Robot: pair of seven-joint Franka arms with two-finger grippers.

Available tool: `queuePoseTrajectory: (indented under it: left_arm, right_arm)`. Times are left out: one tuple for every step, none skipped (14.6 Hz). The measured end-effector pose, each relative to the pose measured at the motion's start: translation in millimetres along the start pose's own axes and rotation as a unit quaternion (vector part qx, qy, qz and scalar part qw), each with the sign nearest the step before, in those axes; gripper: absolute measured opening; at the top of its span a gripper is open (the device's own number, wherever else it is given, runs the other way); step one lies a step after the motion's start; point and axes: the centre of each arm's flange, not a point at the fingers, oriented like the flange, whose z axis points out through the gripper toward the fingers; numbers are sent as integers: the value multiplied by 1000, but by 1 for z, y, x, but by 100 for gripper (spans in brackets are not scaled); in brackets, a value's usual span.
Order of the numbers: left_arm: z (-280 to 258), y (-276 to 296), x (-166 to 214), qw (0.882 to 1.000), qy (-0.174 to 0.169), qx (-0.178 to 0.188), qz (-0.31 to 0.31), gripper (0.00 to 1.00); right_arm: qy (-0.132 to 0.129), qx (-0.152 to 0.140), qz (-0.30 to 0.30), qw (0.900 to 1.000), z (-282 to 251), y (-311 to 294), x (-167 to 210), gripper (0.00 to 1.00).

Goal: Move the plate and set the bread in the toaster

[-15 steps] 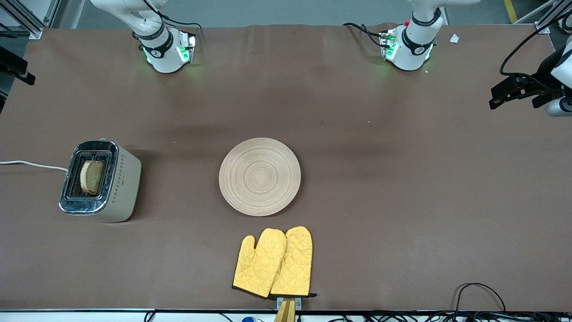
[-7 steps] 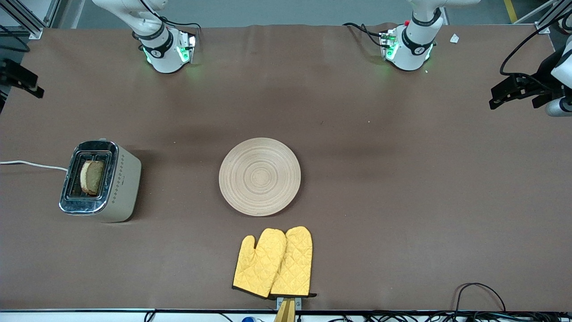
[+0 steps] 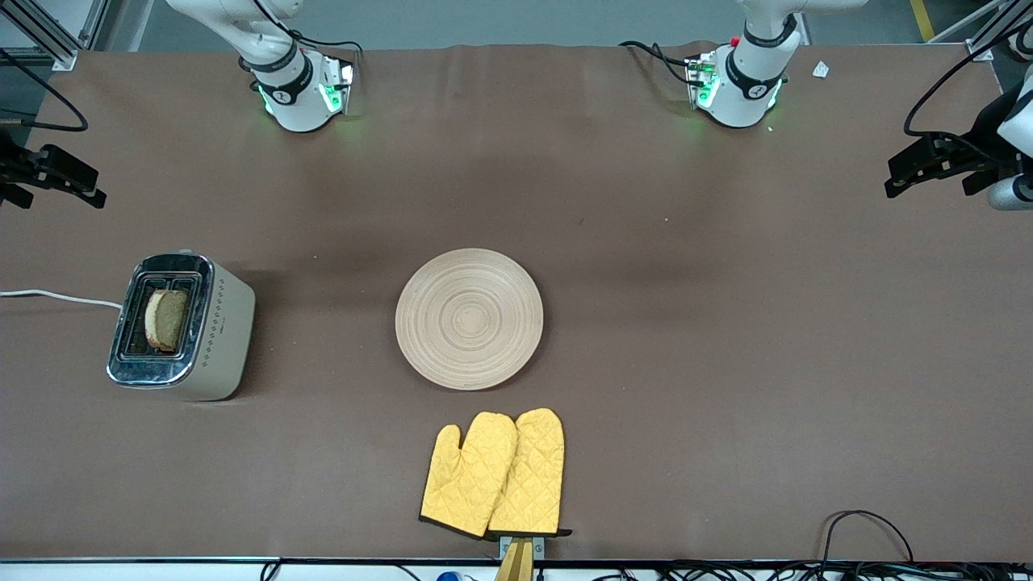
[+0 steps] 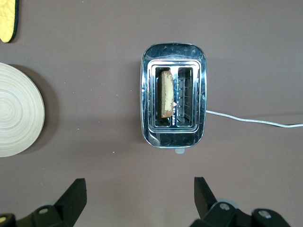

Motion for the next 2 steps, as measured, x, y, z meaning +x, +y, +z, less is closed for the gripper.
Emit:
queuePoseTrajectory:
  left_arm:
    - [-1,0,0,1000,1,0,0,100]
    - [-1,1,0,1000,2,0,0,100]
  right_arm:
    - [3,0,0,1000,-3,0,-2,100]
    - [5,0,0,1000,-5,-1,-3,100]
